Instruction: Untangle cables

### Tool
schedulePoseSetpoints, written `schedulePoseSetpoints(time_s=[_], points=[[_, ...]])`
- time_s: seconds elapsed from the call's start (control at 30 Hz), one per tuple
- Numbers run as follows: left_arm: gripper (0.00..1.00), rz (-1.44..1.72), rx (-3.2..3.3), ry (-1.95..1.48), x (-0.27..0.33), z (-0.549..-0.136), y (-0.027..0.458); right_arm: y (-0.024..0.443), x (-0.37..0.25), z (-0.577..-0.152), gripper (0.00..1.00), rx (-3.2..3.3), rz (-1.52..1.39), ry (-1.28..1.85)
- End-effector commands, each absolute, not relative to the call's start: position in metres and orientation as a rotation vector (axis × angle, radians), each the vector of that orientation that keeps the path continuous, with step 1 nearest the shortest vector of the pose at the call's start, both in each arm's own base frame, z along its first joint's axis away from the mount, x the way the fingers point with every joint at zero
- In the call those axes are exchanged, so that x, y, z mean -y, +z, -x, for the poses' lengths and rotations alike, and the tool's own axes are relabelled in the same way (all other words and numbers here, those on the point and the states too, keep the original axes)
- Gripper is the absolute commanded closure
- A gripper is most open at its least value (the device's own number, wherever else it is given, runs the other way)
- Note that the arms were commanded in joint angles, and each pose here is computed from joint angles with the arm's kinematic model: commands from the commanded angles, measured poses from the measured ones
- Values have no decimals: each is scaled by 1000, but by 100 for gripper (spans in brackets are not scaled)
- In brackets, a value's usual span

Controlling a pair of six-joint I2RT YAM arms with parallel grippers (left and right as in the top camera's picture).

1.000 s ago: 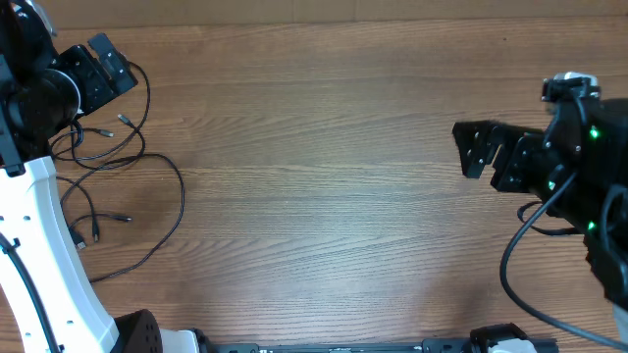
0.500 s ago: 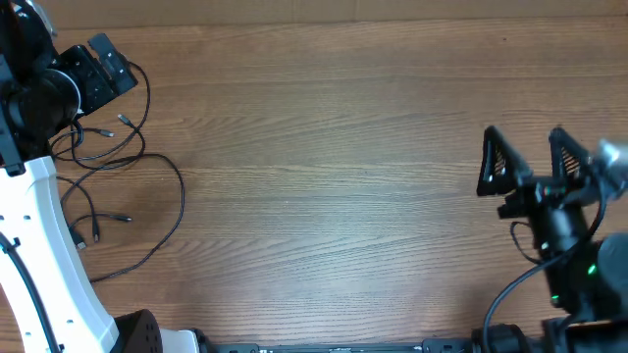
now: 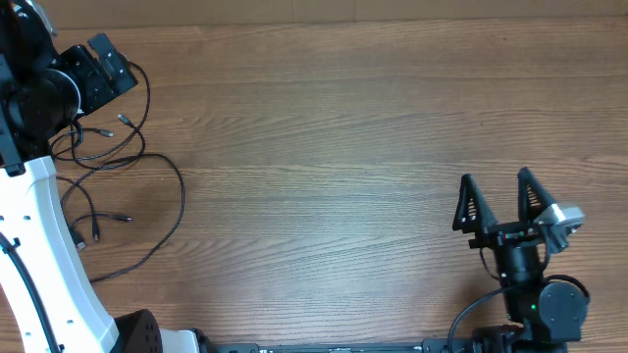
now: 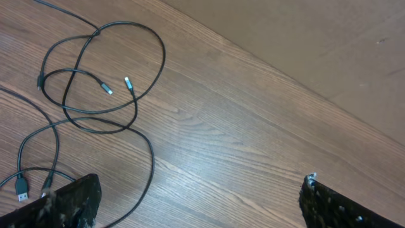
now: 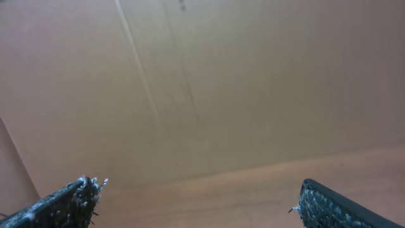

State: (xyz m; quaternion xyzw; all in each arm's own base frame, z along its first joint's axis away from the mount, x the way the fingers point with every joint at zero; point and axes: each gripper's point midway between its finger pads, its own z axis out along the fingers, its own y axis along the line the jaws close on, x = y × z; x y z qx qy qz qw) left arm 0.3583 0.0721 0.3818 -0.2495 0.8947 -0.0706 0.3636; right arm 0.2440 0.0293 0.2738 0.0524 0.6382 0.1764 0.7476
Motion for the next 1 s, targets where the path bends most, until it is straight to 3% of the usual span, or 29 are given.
schedulePoseSetpoints(time_s=[0.0, 0.43, 0.97], points=[[0, 621, -2303, -179, -71, -358, 383, 258, -29, -242, 0, -1397, -113, 386], [0, 621, -2303, -179, -71, -358, 383, 174, -49, -241, 0, -1596, -54, 465], [0, 621, -2303, -179, -71, -358, 383, 175, -48, -241, 0, -1592, -55, 464]])
